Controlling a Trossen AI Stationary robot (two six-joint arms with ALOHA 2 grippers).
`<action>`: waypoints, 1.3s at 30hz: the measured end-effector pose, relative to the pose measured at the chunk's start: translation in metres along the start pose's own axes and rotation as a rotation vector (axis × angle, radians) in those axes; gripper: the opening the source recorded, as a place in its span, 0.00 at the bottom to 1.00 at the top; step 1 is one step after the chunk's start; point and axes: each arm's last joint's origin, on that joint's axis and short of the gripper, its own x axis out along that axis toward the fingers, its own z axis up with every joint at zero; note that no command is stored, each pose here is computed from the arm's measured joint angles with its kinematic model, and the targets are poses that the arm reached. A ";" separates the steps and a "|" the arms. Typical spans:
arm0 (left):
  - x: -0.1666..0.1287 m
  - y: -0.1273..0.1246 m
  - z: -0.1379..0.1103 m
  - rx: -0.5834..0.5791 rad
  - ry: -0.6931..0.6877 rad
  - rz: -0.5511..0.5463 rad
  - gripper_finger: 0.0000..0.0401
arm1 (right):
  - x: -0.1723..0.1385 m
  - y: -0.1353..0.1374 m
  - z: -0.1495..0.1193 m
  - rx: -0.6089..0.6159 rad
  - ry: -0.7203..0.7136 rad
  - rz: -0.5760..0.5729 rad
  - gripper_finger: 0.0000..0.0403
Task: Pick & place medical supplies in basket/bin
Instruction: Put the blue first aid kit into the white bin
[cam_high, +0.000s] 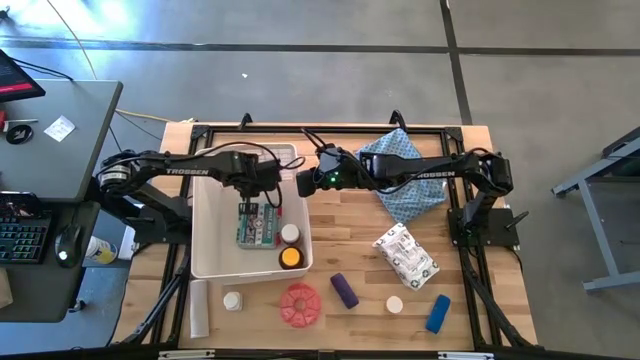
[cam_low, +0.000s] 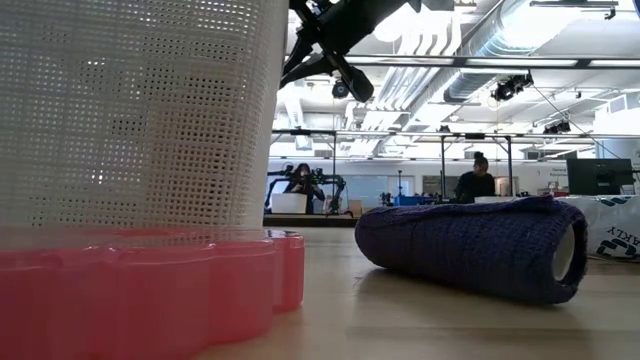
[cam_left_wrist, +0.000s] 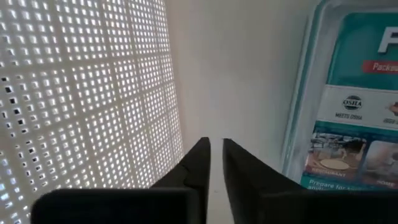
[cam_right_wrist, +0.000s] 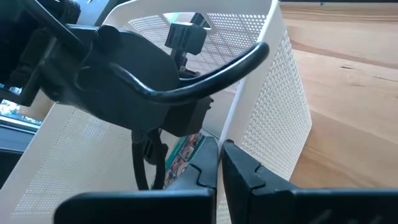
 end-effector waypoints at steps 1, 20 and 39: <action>0.000 0.000 0.000 0.000 -0.002 -0.009 0.21 | 0.000 0.000 0.000 0.000 0.000 0.000 0.00; -0.044 -0.011 0.001 -0.017 -0.102 0.084 0.11 | 0.000 -0.002 0.001 0.014 -0.023 -0.028 0.00; 0.014 -0.035 -0.022 -0.050 -0.057 0.103 0.14 | 0.000 -0.002 0.001 -0.002 -0.008 -0.021 0.00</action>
